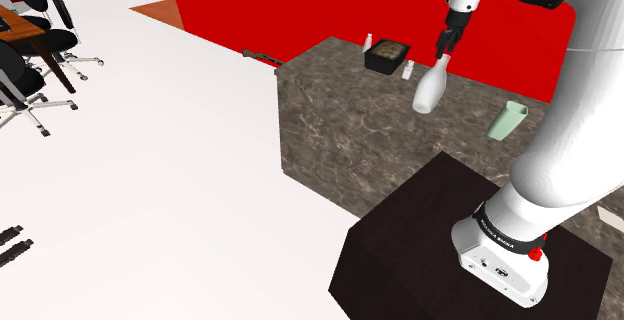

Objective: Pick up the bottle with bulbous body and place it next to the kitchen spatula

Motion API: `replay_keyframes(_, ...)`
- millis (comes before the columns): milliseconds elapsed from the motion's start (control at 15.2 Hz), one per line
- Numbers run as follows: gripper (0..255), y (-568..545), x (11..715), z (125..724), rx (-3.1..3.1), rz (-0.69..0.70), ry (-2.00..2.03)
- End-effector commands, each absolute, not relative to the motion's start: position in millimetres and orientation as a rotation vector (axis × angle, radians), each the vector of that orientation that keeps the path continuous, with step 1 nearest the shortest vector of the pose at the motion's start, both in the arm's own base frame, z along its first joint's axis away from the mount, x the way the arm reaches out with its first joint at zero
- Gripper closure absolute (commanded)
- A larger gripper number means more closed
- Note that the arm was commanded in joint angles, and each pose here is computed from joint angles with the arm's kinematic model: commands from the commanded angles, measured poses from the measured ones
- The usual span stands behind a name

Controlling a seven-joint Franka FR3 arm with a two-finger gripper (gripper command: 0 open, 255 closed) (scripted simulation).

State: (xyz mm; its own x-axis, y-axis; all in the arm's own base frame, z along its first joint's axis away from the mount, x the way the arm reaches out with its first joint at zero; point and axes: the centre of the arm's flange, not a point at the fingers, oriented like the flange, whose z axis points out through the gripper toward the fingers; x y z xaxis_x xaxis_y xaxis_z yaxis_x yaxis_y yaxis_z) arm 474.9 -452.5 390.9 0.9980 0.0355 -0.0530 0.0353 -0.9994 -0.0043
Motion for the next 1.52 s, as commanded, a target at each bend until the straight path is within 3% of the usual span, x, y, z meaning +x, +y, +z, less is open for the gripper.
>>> replay_keyframes(0,0,-455.4,474.7,380.0,-3.136,0.082,-0.057)
replay_keyframes(792,0,-455.4,473.4,355.9,-3.136,0.082,-0.057)
replay_keyframes(858,255,-455.4,473.4,355.9,-3.136,0.082,-0.057)
replay_keyframes(1452,255,-455.4,473.4,355.8,-3.136,0.082,-0.057)
